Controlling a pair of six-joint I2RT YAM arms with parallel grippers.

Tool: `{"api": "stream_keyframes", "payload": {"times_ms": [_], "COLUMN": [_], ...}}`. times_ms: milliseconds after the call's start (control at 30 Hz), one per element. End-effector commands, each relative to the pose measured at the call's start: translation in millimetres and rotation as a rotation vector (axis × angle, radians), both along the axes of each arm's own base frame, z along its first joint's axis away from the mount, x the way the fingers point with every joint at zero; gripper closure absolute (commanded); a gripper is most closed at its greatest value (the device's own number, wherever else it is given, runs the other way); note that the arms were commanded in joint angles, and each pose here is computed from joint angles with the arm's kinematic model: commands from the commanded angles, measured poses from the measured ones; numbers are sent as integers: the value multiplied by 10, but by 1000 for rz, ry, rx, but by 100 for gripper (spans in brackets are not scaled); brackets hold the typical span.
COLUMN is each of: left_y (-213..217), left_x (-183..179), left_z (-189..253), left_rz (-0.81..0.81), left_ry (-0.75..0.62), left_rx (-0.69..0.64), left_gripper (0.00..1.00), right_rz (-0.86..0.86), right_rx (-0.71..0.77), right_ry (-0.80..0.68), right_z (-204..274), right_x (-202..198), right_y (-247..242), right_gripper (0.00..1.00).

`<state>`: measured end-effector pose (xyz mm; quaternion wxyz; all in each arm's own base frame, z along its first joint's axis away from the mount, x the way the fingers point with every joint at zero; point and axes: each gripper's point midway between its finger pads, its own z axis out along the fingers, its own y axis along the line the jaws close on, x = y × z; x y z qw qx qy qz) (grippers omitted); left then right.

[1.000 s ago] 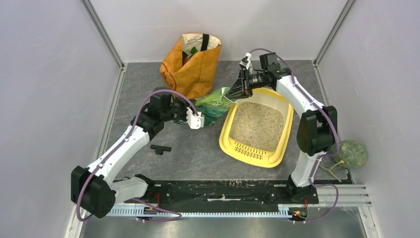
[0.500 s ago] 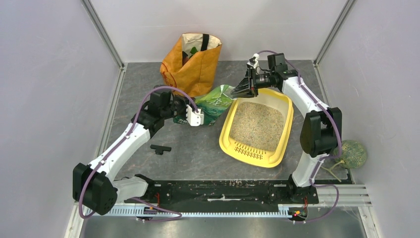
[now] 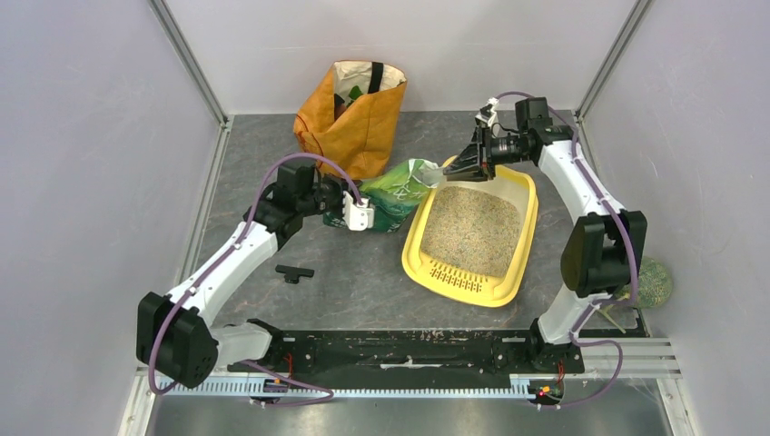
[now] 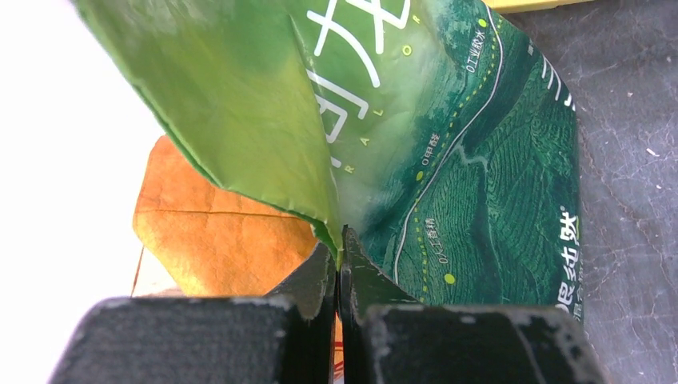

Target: Fill the litter box with clean litter

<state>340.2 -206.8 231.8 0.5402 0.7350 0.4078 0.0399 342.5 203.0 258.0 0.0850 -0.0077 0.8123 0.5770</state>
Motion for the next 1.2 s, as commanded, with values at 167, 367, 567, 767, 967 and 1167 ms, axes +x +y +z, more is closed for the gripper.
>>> {"api": "stream_keyframes", "payload": {"times_ms": [167, 367, 567, 767, 967, 1167], "left_y": [-167, -201, -208, -222, -232, -236], "left_x": [203, 243, 274, 288, 307, 320], "left_z": [808, 793, 758, 748, 740, 718], "left_rz": [-62, -72, -71, -77, -78, -79], "left_ry": [-233, -226, -209, -197, -190, -176], "left_rx": [-126, -133, -136, -135, -134, -128], "left_gripper": [98, 98, 98, 98, 98, 98], "right_rz": [-9, -49, -76, -92, -120, -148], "right_rx": [63, 73, 86, 98, 109, 123], "right_ry": [-54, -51, -58, -64, -75, -92], "right_z": [345, 359, 370, 398, 428, 477], "right_x": [-285, -350, -423, -535, -611, -689], "right_y": [-212, -363, -497, -615, -738, -853], "right_gripper": [100, 100, 100, 100, 100, 100]}}
